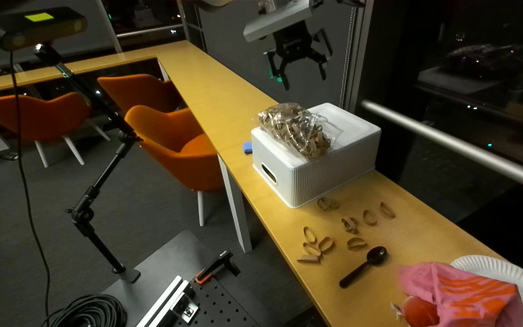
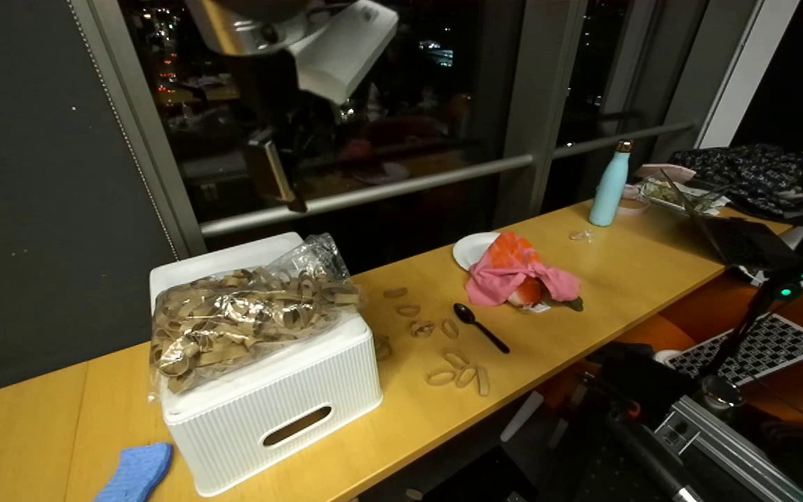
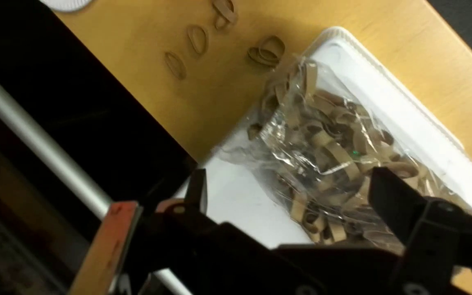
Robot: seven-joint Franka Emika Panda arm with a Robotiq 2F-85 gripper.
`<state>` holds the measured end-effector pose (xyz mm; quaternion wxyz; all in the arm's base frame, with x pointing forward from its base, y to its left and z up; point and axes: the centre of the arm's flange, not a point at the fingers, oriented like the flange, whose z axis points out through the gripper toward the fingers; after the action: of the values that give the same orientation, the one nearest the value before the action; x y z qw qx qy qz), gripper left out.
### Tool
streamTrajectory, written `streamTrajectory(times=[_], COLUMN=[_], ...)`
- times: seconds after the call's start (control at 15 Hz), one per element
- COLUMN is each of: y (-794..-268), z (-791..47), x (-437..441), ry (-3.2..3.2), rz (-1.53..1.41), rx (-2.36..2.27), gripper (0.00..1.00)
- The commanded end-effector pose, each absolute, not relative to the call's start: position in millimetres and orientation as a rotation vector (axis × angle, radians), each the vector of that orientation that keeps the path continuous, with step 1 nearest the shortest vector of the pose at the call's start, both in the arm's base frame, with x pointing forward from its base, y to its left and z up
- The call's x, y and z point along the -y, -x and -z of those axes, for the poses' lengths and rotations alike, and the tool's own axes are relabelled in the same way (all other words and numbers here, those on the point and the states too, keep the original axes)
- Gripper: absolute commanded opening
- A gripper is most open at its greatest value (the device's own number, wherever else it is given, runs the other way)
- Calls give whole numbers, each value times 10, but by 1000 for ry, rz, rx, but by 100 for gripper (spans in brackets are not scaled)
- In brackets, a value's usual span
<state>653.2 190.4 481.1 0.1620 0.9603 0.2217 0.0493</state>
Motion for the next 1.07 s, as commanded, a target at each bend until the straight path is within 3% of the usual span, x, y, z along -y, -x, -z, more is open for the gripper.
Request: streamTrajectory(times=[0.0, 0.4, 1.0], y=[-5972, -5256, -4719], z=[-5084, -4736, -3600], x=[-1192, -330, -122], ry=[-2768, -2820, -3056], rz=[-80, 60, -24], rx=[-392, -108, -17], gripper=[100, 100, 100])
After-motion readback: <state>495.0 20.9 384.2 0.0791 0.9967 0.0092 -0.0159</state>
